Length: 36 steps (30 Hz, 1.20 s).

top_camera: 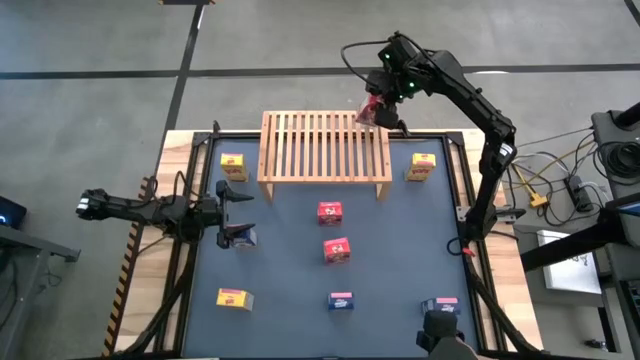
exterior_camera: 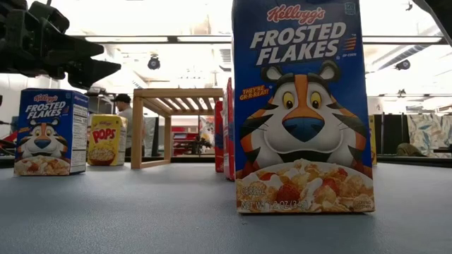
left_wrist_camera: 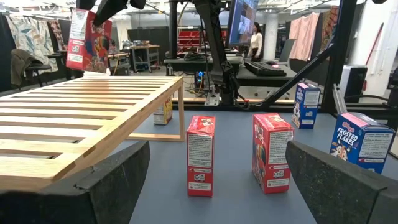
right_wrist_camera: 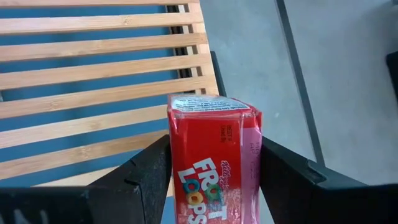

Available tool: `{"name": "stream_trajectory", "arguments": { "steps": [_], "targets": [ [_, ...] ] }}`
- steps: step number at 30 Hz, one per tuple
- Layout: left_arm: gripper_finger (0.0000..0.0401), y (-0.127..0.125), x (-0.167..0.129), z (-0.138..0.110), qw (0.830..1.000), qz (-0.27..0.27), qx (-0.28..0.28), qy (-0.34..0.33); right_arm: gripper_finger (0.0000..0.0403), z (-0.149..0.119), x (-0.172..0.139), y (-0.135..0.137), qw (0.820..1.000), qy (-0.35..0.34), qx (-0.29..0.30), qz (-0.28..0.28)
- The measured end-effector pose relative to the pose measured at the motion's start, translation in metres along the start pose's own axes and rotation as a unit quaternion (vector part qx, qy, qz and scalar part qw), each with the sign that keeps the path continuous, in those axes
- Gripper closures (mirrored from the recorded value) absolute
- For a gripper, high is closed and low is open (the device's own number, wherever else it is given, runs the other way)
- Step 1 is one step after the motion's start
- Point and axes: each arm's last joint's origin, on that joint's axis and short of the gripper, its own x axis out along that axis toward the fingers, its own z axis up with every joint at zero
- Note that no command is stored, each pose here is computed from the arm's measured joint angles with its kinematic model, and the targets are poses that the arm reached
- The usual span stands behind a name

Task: Stack cereal on shelf
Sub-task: Put the bottom right red cereal box on the shelf

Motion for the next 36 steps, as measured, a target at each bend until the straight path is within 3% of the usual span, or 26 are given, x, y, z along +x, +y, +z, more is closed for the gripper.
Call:
{"name": "stream_trajectory", "arguments": {
  "steps": [8,36],
  "targets": [
    [0.0042,0.0,0.0,0.0,1.0,0.0,0.0,0.0,0.02,-0.001,0.015,0.001,0.999,0.014,-0.001,0.041],
    [0.0042,0.0,0.0,0.0,1.0,0.0,0.0,0.0,0.02,-0.001,0.018,0.001,0.999,0.02,0.004,0.045]
  ]
}}
